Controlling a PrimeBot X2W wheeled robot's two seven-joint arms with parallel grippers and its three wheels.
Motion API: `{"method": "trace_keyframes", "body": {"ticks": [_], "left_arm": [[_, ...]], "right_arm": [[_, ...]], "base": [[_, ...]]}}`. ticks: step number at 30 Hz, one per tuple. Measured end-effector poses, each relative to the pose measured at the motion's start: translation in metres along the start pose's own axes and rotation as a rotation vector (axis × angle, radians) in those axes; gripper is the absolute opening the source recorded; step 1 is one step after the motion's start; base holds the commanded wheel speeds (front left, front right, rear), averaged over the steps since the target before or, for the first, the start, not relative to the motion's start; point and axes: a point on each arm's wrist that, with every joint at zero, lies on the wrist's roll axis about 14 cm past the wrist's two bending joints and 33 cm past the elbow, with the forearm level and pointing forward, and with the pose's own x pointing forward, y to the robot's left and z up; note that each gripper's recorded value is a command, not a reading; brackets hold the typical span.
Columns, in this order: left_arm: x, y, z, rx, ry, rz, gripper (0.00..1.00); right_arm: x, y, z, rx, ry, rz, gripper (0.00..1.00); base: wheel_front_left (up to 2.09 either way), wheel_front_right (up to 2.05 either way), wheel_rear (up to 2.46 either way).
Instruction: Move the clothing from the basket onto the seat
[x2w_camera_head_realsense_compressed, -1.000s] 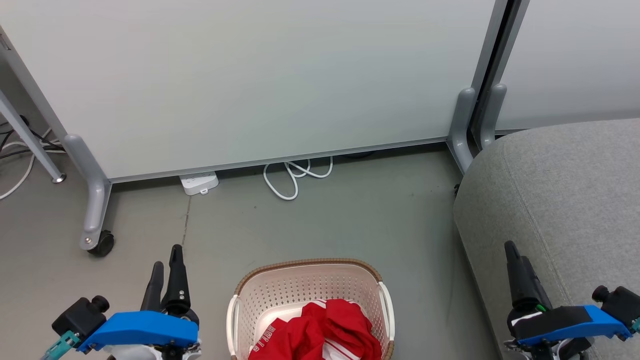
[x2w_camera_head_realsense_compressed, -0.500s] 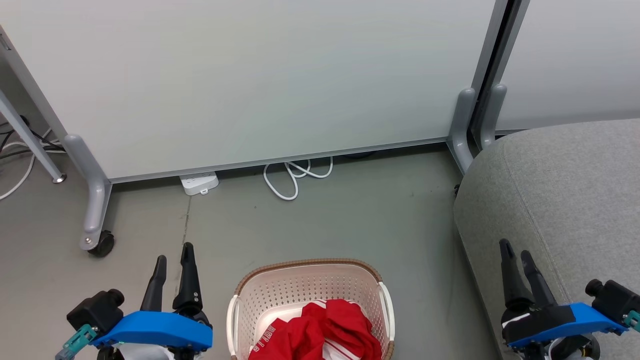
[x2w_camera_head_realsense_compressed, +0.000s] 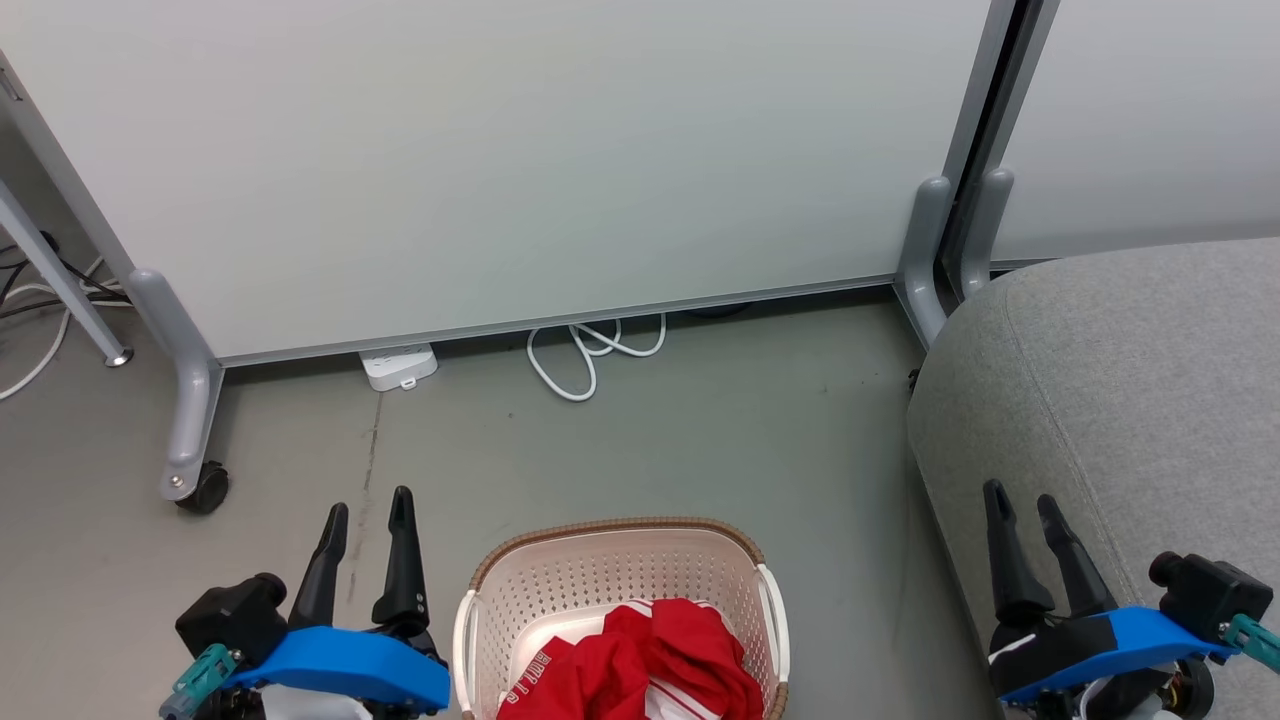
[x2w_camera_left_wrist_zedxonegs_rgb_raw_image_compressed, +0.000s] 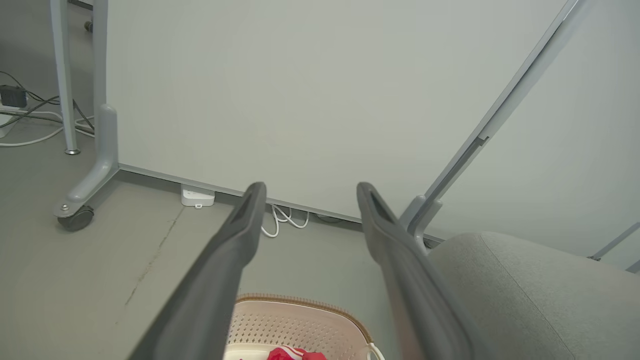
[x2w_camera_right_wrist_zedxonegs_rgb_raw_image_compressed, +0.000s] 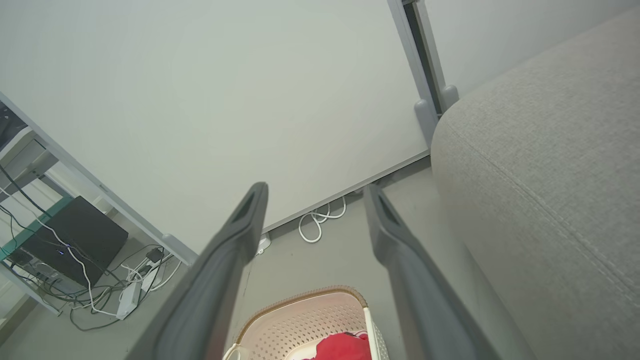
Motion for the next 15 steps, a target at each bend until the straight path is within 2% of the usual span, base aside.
{"method": "trace_keyframes", "body": {"ticks": [15], "left_arm": [[0.0004,-0.0087,-0.0021,0.145,-0.006,-0.046,1.0]], "right_arm": [[-0.0004,0.0036,0.0,-0.141,-0.006,0.024,1.0]], "base": [[0.0,0.0,0.0]]}}
